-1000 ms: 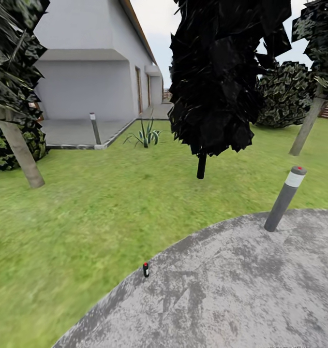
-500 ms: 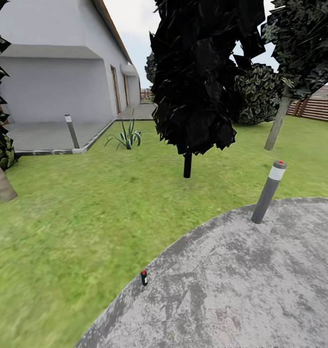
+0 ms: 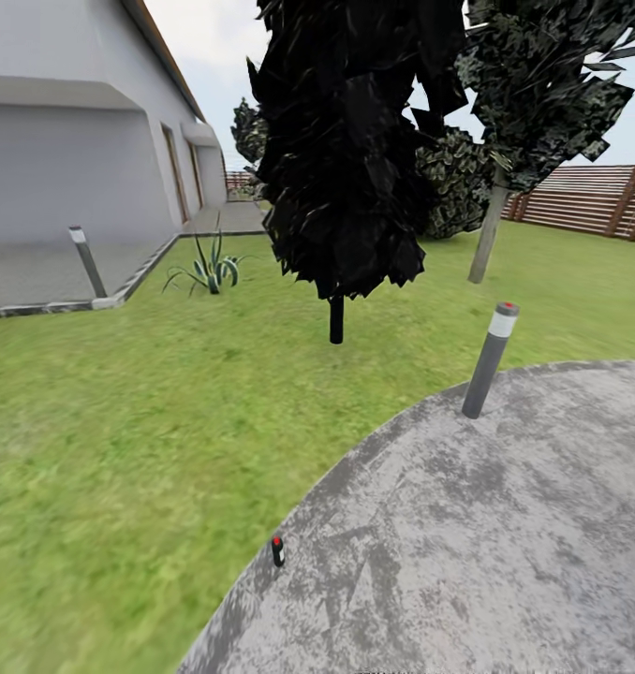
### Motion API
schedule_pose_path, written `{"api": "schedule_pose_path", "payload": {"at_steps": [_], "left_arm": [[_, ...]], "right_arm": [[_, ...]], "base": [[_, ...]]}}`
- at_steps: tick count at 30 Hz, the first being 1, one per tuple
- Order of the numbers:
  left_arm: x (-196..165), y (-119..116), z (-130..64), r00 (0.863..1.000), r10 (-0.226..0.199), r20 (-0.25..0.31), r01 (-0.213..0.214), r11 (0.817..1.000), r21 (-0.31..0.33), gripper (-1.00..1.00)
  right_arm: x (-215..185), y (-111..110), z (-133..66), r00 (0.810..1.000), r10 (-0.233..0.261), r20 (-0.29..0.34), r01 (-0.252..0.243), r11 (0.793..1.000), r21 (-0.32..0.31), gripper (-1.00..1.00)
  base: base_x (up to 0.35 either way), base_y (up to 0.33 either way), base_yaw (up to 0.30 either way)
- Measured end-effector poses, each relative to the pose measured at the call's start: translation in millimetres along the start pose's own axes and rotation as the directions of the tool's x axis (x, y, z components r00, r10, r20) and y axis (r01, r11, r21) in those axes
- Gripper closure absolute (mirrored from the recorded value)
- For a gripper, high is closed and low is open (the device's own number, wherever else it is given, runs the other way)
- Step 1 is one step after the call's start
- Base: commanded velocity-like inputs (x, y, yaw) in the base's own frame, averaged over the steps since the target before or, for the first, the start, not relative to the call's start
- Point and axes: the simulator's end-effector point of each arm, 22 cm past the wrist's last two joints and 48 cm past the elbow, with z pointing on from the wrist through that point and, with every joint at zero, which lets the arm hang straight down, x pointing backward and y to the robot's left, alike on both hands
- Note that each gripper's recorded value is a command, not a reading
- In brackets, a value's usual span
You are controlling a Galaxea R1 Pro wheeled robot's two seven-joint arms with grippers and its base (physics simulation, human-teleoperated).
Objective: Pick up the pesticide atomizer in the garden and spray insectifuge to fully cover both potted plants in the garden.
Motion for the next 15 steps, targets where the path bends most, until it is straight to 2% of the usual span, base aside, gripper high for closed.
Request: {"api": "schedule_pose_path", "payload": {"at_steps": [15], "left_arm": [[-0.1,0.0,0.0,1.000,-0.001,0.000,0.001,1.000,0.000,-1.00]], "right_arm": [[0.0,0.0,0.0,1.000,0.000,0.000,0.000,1.000,0.000,-1.00]], "base": [[0.000,0.312,-0.276]]}}
